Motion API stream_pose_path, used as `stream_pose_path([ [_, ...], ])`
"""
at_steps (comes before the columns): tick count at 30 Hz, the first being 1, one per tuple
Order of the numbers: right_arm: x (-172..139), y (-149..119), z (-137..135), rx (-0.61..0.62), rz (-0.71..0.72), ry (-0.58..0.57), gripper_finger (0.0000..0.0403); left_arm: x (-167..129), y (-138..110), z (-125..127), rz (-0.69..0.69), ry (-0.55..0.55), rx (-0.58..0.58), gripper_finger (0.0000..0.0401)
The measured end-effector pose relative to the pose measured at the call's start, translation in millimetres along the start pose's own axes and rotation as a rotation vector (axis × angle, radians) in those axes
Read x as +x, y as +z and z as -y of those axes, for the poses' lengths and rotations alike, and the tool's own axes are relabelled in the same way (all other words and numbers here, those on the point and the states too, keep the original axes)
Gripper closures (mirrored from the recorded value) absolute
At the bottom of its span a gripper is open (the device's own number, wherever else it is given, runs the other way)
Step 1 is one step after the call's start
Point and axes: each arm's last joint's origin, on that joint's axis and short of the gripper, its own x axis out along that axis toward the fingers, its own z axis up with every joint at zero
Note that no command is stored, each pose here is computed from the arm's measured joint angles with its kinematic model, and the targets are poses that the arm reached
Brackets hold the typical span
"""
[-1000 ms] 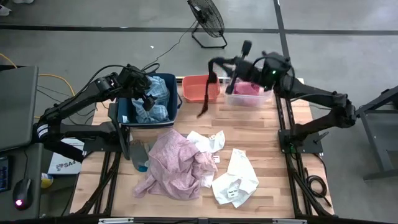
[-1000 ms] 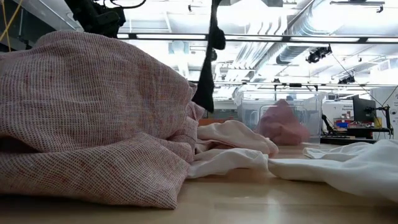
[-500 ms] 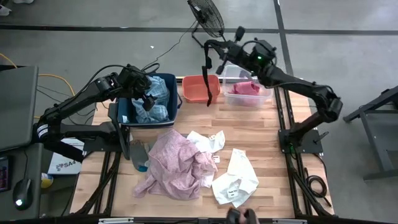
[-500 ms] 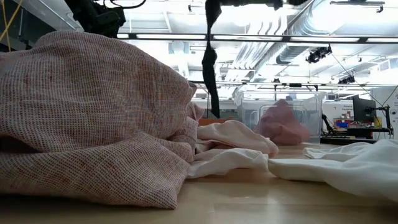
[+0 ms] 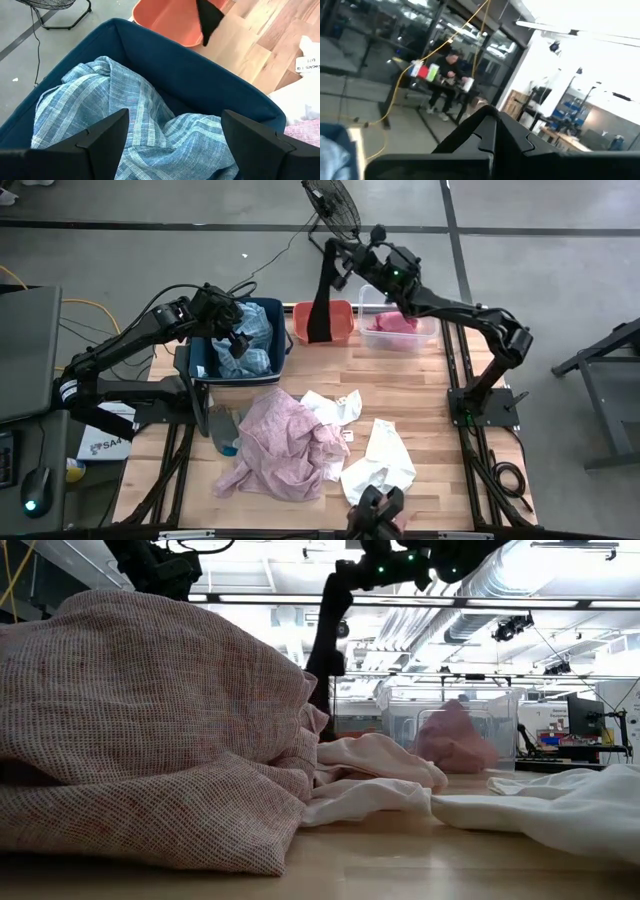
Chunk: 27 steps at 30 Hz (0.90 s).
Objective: Pick & Place Cloths
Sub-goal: Put the black sock into the orange bin
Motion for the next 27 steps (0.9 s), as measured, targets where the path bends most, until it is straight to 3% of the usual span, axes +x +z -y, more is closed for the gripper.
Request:
stream_pose_path([
  [9, -1, -5, 11, 0.013, -0.018, -0.001, 0.04, 0, 0, 0, -0.001, 0.0, 0.0, 0.0092],
  [16, -1, -5, 28, 0.001, 0.017, -0.099, 0.04, 0, 0, 0, -0.001, 0.0, 0.0, 0.0092],
  [19, -2, -7, 33, 0.069, 0.025, -0.07, 0.04, 0, 0, 0, -0.001, 0.0, 0.0, 0.0092],
  [27, -3, -23, 12, 0.109, -0.175, 0.082, 0.04, 0, -1, 0, -0.005, 0.0, 0.0, 0.0092],
])
